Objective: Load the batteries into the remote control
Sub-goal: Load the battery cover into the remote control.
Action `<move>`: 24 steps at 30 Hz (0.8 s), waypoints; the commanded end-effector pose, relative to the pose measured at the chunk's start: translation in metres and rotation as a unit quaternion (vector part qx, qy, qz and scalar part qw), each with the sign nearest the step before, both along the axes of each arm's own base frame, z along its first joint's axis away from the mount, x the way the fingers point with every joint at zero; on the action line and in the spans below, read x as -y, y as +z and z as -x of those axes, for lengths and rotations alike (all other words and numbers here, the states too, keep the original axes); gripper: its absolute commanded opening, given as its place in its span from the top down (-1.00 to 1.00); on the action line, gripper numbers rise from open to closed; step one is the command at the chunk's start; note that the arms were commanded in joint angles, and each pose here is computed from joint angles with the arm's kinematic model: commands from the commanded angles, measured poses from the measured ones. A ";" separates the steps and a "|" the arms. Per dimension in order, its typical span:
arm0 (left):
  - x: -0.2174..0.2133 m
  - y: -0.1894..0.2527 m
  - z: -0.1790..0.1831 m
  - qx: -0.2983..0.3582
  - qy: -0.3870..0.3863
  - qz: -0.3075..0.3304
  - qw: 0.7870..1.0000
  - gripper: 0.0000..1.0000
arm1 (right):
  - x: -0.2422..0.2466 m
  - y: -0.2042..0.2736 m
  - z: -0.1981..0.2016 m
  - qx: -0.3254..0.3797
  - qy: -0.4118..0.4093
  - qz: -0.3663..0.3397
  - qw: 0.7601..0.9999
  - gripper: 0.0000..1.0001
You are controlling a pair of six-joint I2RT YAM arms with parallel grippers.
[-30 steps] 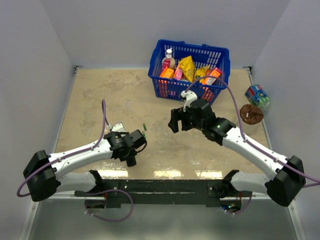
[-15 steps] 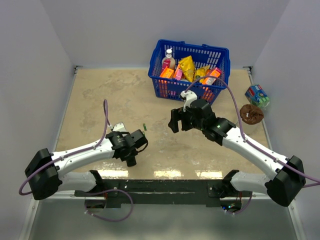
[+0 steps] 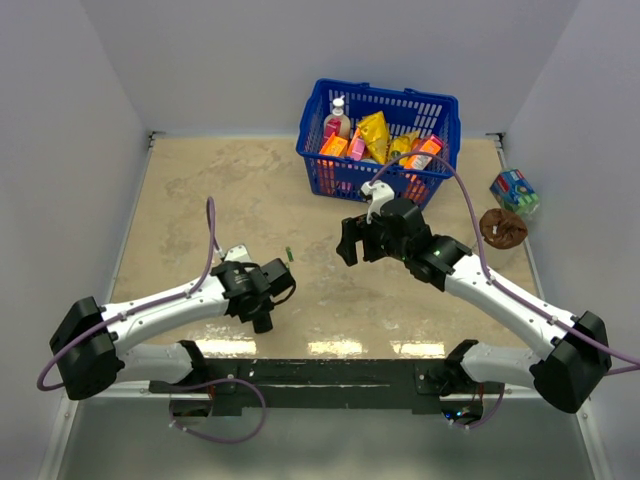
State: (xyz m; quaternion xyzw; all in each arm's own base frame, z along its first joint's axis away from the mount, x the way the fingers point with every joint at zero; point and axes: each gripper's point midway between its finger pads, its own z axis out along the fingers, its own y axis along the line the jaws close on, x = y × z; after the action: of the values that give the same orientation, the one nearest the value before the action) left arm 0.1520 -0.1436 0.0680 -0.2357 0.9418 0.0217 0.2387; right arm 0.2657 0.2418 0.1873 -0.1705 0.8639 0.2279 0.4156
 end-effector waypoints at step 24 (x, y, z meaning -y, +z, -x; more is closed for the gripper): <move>0.001 -0.008 0.001 -0.003 0.006 -0.003 1.000 1.00 | -0.006 0.016 0.000 0.027 0.013 -0.012 0.999 -0.70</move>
State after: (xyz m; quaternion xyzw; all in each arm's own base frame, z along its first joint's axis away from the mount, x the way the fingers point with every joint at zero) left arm 0.1487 -0.1424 0.0618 -0.2327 0.9447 0.0315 0.2289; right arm 0.2631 0.2446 0.1872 -0.1767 0.8626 0.2294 0.4147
